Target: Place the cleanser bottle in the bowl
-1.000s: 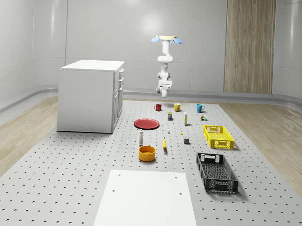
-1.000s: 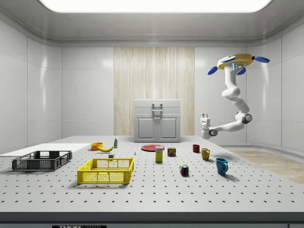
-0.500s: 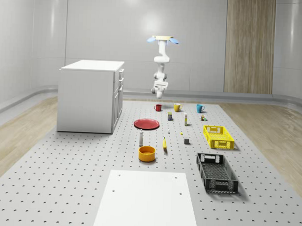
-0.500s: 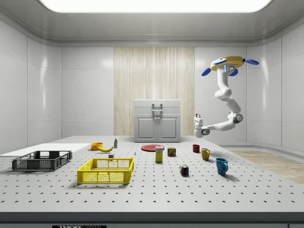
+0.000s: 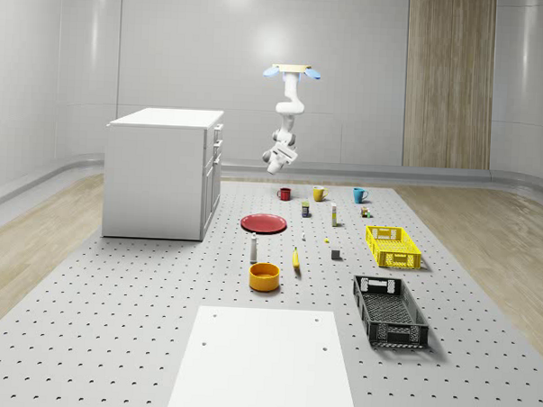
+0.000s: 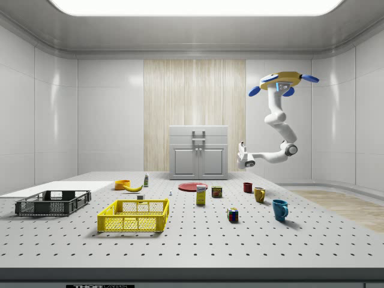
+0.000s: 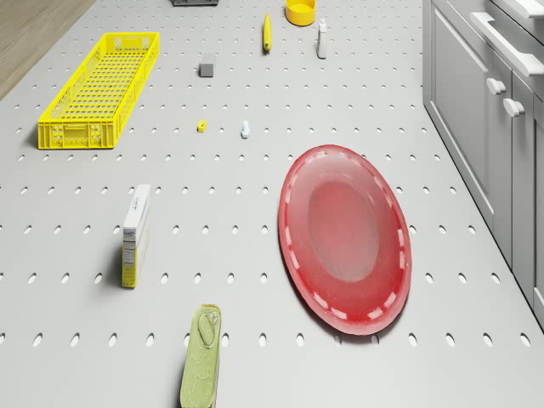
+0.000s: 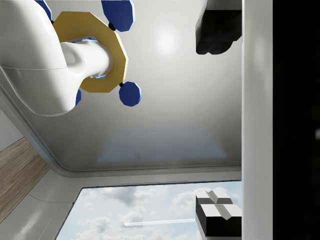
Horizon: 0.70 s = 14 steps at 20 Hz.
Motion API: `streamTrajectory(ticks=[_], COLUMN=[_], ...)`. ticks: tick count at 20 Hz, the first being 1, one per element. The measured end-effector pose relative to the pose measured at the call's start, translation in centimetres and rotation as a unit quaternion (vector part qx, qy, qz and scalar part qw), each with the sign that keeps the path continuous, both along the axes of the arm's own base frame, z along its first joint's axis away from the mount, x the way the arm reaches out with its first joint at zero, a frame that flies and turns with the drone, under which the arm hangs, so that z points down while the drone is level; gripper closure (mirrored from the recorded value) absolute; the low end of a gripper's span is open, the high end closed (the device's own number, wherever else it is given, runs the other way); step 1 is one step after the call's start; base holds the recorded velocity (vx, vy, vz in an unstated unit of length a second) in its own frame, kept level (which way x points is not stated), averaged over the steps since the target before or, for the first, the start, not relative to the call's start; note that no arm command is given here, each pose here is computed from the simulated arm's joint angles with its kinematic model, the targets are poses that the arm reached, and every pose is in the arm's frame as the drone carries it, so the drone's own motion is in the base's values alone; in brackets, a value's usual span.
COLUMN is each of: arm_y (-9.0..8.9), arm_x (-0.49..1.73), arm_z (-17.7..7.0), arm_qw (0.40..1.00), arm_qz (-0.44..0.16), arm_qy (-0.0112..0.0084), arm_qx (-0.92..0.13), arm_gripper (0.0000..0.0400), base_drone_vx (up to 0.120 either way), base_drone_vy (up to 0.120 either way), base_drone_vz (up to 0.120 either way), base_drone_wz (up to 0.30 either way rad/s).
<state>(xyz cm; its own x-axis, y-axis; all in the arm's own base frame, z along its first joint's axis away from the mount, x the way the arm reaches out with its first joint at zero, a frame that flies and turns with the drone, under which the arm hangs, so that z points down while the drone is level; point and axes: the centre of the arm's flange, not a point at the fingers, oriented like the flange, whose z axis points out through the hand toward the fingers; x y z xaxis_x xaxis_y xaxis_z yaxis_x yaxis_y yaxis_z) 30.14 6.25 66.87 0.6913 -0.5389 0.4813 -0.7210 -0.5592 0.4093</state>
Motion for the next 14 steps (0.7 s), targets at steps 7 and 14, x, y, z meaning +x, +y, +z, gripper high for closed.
streamTrajectory(ticks=[7,14], arm_y=[3.5,-1.8], arm_x=[0.29,0.53], arm_z=[-9.4,-16.6], arm_qw=[0.863,0.547], arm_qz=[-0.018,-0.029], arm_qy=[-0.0002,0.0008], arm_qx=[-0.504,-0.837], arm_gripper=[0.0000,0.0000], base_drone_vx=[0.120,0.120], base_drone_vy=[0.000,0.000], base_drone_vz=[0.000,0.000], base_drone_wz=[0.000,0.000])
